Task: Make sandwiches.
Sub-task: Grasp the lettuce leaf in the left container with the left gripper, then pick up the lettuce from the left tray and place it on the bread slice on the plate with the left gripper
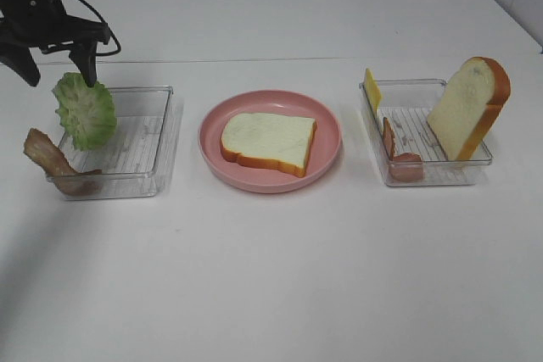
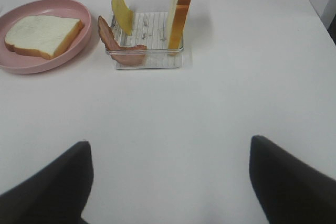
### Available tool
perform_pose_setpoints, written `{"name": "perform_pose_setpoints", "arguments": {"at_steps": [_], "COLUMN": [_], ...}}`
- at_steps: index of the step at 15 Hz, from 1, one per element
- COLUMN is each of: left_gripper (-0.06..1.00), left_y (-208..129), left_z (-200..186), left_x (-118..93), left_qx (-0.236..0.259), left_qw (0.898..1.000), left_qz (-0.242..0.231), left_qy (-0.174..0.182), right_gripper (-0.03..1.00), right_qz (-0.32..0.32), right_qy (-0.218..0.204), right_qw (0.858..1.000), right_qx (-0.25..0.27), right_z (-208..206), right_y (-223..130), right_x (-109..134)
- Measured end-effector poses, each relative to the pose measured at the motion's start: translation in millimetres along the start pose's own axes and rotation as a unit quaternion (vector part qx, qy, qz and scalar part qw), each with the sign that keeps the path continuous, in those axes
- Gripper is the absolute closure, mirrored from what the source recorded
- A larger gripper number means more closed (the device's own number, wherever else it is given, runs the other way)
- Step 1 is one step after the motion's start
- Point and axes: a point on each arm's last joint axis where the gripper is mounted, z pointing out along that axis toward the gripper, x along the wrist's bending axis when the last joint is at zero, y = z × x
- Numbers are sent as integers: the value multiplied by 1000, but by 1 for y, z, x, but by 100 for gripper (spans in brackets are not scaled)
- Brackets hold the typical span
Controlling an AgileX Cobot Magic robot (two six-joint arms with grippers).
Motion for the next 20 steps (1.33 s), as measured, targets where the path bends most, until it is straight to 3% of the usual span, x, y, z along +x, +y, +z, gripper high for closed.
{"name": "perform_pose_setpoints", "arguments": {"at_steps": [6, 10, 15, 17, 20], "left_gripper": [45, 90, 94, 94, 94], "left_y": [-2, -2, 7, 12, 16], "left_z": [22, 21, 0, -20, -54], "left_x": [-4, -4, -8, -15, -31], "left_qx": [23, 21, -10, -36, -73], "left_qw": [1000, 1000, 1000, 997, 986], "left_qz": [3, 4, 12, 13, 22], "left_qy": [-1, -1, -21, -63, -151], "right_gripper": [19, 19, 19, 19, 19], "right_qz": [0, 0, 0, 0, 0], "right_qy": [0, 0, 0, 0, 0], "right_qw": [1000, 1000, 1000, 1000, 1000], "right_qx": [0, 0, 0, 0, 0], "right_z": [0, 0, 0, 0, 0], "right_y": [0, 0, 0, 0, 0], "right_x": [0, 0, 0, 0, 0]}}
